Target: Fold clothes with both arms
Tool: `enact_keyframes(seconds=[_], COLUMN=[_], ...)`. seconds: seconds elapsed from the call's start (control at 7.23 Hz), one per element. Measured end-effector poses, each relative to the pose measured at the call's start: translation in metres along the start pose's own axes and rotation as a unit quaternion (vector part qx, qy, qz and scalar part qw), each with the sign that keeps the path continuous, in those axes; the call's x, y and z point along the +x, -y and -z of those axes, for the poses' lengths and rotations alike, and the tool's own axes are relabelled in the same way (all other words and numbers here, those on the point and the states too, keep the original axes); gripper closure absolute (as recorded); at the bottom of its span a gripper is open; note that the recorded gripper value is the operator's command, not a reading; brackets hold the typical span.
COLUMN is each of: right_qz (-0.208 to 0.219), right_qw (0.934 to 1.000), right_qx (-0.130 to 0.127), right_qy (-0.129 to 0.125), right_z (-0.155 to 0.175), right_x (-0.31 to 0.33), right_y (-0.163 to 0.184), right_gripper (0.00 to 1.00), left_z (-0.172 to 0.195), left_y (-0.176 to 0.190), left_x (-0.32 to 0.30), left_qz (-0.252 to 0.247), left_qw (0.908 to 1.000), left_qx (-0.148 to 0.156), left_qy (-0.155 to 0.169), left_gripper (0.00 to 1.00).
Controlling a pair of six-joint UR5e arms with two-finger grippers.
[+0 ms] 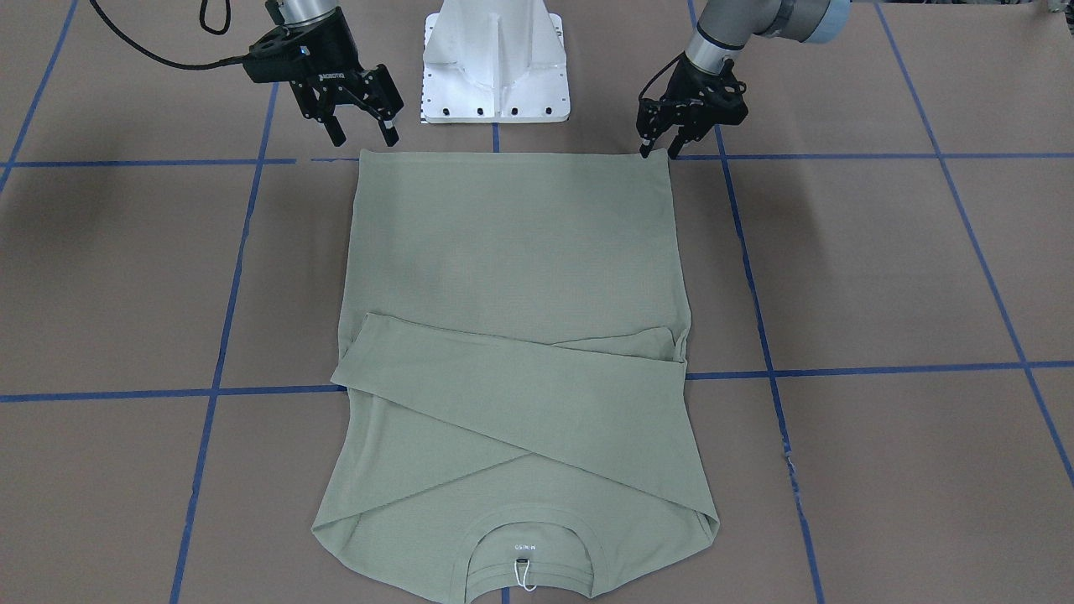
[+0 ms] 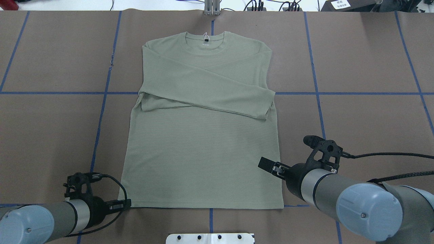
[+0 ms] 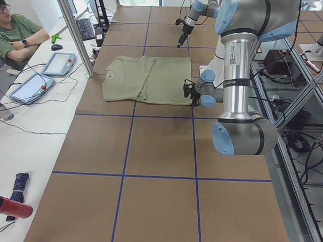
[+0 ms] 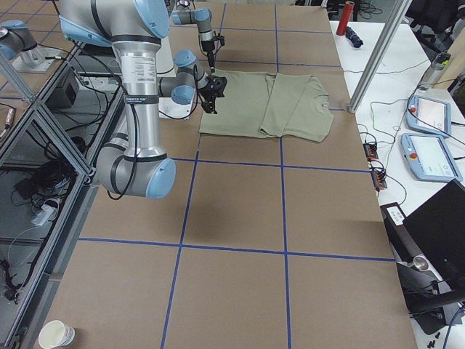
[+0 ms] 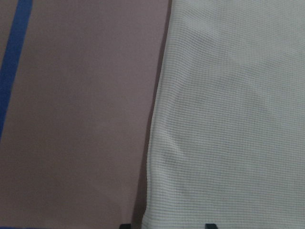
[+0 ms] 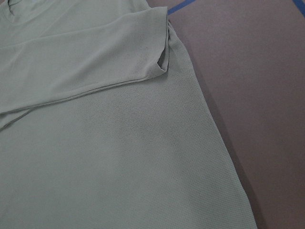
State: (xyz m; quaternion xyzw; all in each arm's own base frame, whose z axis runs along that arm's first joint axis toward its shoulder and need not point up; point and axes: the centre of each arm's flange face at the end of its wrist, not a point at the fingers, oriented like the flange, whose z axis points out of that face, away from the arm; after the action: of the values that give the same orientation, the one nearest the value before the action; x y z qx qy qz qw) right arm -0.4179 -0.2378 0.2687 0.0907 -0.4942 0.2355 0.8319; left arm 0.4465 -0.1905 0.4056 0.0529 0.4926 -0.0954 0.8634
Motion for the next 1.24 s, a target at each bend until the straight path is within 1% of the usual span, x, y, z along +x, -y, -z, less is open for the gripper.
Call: enact_keyframes(seconds=[0.14, 0.55, 0.69, 0.83, 0.97, 1.24], right_qz=[0.0, 0.0, -0.005, -0.017, -0.035, -0.073], right_qw=[1.0, 1.0, 0.9999, 0.9996, 0.9991, 0.9969], right_qx=[0.0, 0.002, 0.007, 0.012, 0.015, 0.016], right_qy=[0.0, -0.003, -0.009, -0.017, -0.021, -0.022], right_z=[0.0, -0.001, -0.002, -0.004, -0.005, -0.007], right_x=[0.0, 0.002, 0.008, 0.019, 0.027, 0.036], right_y=[0.0, 0.001, 0.002, 0.004, 0.004, -0.01], right_gripper=[0.0, 0.0, 0.0, 0.0, 0.02, 0.05], left_z=[0.0, 0.002, 0.006, 0.012, 0.021, 0.038], left_y=[0.0, -0.001, 0.001, 0.002, 0.005, 0.008], left_x=[0.0, 0.003, 0.007, 0.013, 0.02, 0.033], left_qz=[0.0, -0.002, -0.002, -0.001, 0.001, 0.008], left_qw=[1.0, 1.0, 1.0, 0.9998, 0.9996, 0.9987], left_qx=[0.0, -0.001, 0.0, 0.002, 0.003, 0.003], left_qy=[0.0, -0.004, -0.009, -0.017, -0.028, -0.051], left_gripper=[1.0, 1.0, 1.0, 1.0, 1.0, 1.0])
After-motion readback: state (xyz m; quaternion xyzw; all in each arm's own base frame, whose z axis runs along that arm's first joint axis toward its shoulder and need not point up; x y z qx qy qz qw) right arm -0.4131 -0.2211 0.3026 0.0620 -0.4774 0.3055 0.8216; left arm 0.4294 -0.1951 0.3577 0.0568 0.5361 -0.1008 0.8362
